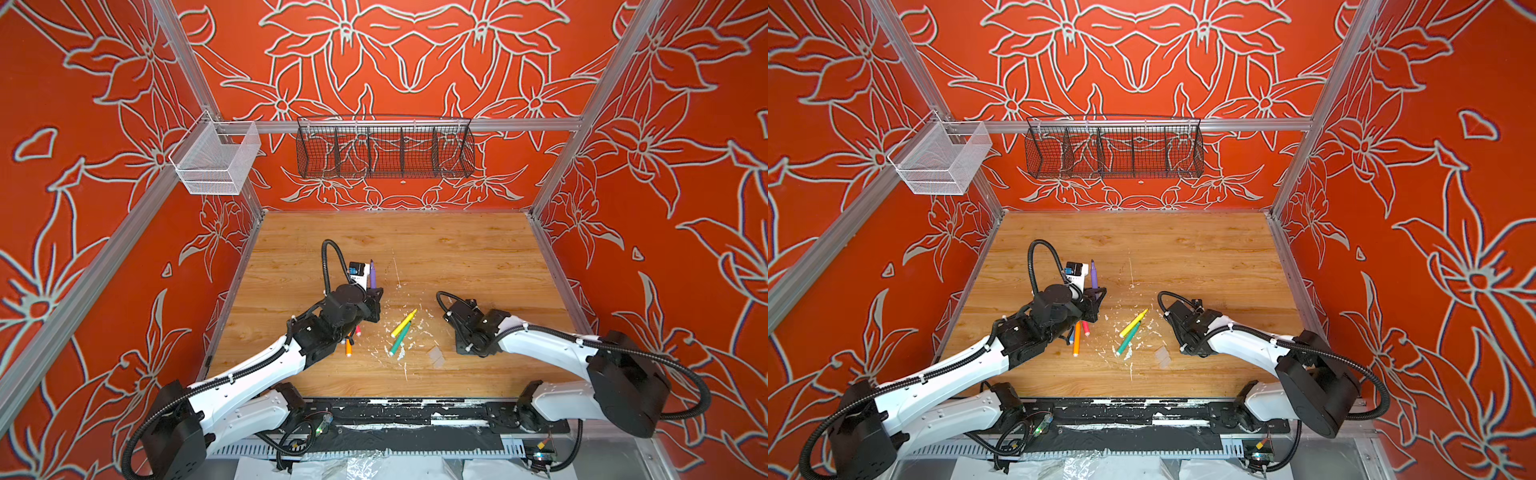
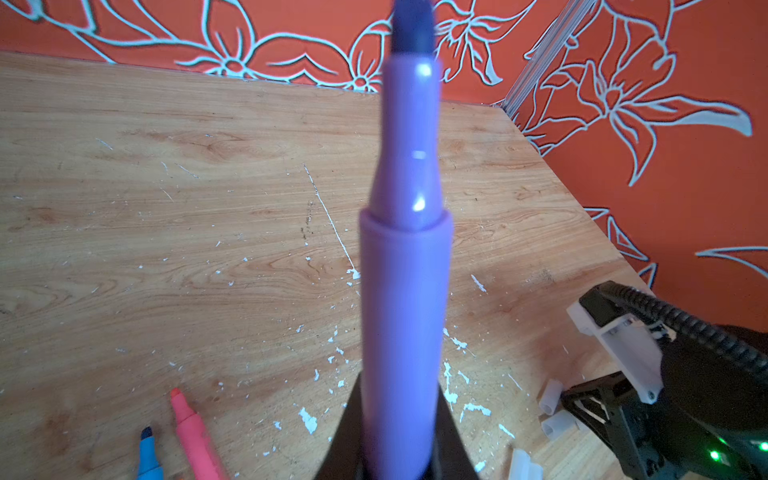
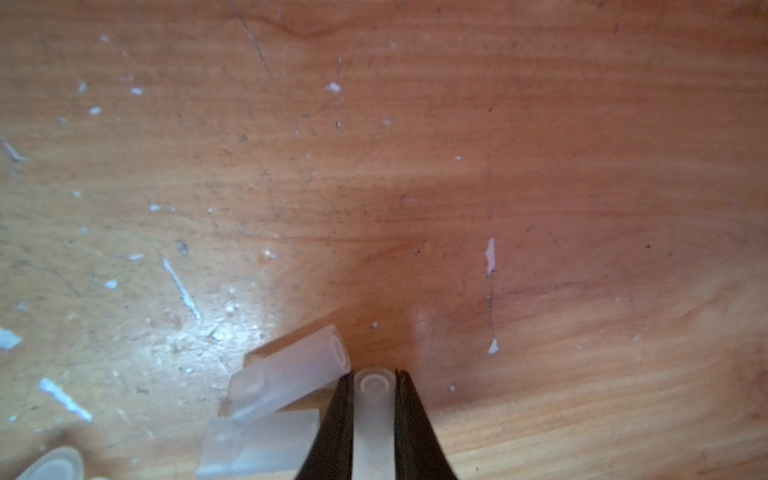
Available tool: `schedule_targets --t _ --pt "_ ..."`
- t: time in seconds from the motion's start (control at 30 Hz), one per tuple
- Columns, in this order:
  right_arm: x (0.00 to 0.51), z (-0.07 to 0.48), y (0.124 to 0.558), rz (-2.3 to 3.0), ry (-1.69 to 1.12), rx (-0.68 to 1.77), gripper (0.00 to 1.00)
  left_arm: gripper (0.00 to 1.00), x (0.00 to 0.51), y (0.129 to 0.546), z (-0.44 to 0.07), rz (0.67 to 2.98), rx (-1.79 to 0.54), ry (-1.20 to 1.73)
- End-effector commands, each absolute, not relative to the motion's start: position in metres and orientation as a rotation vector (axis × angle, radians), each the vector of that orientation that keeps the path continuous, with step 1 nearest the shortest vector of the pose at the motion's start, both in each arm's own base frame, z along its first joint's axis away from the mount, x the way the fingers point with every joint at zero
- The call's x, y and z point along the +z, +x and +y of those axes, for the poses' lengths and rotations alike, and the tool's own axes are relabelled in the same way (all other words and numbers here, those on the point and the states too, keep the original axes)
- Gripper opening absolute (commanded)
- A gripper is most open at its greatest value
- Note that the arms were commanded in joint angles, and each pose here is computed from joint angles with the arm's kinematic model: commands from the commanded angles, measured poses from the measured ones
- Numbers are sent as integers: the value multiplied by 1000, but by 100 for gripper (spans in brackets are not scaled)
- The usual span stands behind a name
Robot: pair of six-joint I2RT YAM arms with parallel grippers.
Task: Insert the pens into the pen caps
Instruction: 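Lift the pen cap with the right gripper toward the purple highlighter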
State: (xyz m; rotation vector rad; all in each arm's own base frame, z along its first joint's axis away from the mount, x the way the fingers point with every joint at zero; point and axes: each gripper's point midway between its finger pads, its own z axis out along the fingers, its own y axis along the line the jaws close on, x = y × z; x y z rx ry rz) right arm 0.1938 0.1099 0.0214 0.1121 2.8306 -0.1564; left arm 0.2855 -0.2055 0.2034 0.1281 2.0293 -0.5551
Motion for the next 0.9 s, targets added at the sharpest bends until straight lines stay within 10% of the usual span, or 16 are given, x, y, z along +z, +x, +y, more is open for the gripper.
schedule_targets --t 0.0,0.6,0.87 --pt "16 100 182 2861 147 -179 15 0 212 285 -204 2013 -563 122" --pt "133 140 235 2447 174 267 15 0 165 261 -265 2419 -771 255" --pt "188 178 253 2261 154 564 15 0 136 214 -305 2448 -486 607"
